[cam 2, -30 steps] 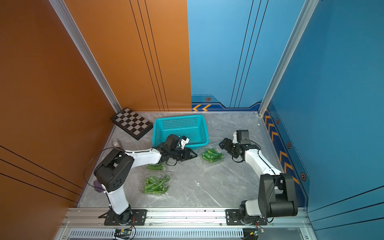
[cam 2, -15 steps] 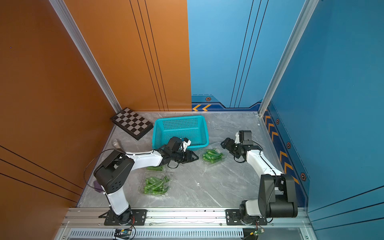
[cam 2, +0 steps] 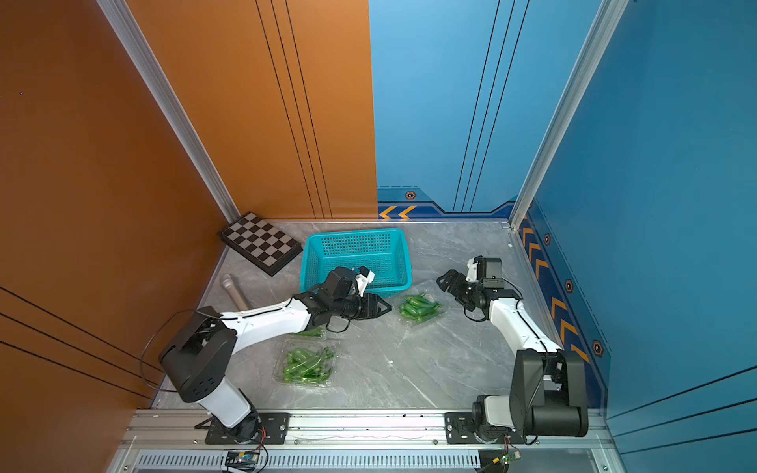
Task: Take small green peppers out of containers
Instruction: Move the basket to the center of the board, then open the packing box at the center of the board.
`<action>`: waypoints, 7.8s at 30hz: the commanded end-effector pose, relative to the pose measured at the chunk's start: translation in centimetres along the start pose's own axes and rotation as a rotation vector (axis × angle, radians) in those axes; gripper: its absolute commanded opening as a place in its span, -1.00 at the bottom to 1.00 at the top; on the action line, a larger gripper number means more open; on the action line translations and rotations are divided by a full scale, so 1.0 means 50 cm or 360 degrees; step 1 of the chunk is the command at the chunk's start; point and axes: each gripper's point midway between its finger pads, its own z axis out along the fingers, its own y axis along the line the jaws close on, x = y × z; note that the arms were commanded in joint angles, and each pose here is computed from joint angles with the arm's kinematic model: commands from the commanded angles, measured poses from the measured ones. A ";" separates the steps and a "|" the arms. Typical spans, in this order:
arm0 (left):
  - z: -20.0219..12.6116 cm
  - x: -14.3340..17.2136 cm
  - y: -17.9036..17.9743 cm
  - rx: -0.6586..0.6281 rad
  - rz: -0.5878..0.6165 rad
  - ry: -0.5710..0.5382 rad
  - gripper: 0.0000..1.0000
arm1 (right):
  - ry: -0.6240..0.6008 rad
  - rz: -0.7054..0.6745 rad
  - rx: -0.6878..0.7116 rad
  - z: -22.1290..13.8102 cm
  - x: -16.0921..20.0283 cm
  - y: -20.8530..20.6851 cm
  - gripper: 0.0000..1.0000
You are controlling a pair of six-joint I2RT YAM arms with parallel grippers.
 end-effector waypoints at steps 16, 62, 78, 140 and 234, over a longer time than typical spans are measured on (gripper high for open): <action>-0.034 0.159 0.063 -0.0263 -0.0186 0.0342 0.07 | -0.0062 -0.0041 -0.0043 -0.025 -0.015 0.009 0.76; 0.083 0.062 0.093 -0.0189 -0.0296 0.0309 -0.02 | 0.0092 -0.0104 0.0010 0.020 0.026 -0.002 0.69; 0.111 0.062 0.100 -0.0153 -0.0332 0.0278 -0.08 | 0.0134 -0.0082 0.0022 0.032 0.044 0.003 0.67; 0.064 0.028 0.079 0.0115 -0.0438 0.0115 -0.04 | 0.0155 -0.0108 0.0020 0.051 0.058 0.035 0.68; 0.122 -0.024 0.093 0.0246 -0.0480 0.0198 -0.61 | 0.0329 -0.2218 0.0807 0.033 0.261 0.176 0.65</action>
